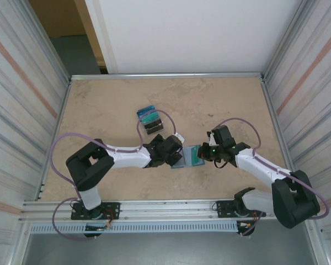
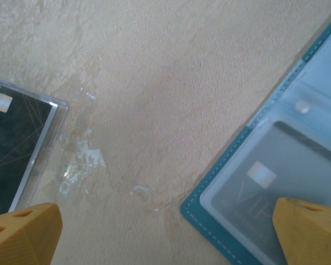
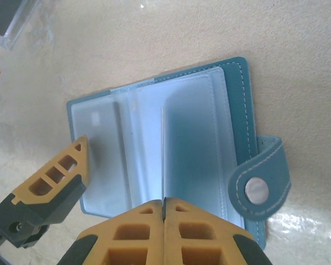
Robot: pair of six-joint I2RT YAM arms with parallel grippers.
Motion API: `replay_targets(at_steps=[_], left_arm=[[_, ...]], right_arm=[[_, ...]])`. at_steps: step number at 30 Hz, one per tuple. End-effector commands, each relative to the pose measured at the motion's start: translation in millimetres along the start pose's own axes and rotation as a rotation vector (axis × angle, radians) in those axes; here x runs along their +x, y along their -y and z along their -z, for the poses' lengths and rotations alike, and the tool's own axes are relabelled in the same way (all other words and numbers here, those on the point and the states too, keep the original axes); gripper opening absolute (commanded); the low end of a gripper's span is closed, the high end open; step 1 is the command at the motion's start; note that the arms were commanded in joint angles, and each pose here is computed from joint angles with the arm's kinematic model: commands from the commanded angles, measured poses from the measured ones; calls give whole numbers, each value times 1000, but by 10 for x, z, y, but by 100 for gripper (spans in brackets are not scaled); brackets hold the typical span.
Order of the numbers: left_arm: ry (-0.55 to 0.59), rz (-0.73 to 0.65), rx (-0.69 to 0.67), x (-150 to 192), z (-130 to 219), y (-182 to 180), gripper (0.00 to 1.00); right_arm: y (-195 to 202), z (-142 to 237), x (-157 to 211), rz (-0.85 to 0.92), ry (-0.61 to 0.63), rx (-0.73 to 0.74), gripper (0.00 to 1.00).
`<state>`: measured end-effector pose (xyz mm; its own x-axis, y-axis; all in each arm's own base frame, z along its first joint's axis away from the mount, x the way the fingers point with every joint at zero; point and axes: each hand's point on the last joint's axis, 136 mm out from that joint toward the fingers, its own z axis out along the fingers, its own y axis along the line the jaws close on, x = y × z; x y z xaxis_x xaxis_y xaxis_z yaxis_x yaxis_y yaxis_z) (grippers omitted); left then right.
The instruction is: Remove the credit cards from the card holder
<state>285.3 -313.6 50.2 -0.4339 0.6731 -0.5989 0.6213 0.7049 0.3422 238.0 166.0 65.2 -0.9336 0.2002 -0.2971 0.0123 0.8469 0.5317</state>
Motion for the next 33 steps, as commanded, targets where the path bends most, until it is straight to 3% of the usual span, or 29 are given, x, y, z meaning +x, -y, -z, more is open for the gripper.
replay_targets(at_steps=[1, 7, 17, 25, 33], left_arm=[[68, 12, -31, -264, 220, -179, 99], [142, 113, 6, -385, 470, -434, 99], [362, 339, 259, -516, 1090, -787, 99], [415, 249, 407, -563, 1441, -696, 98], [477, 173, 647, -662, 1686, -400, 87]], right_arm=[[-63, 150, -71, 70, 45, 9, 0], [-287, 339, -103, 175, 106, -54, 0], [-799, 558, -78, 387, 157, -184, 0], [-1223, 695, 51, 590, 129, -314, 0], [-1470, 755, 134, 706, 72, -405, 0]])
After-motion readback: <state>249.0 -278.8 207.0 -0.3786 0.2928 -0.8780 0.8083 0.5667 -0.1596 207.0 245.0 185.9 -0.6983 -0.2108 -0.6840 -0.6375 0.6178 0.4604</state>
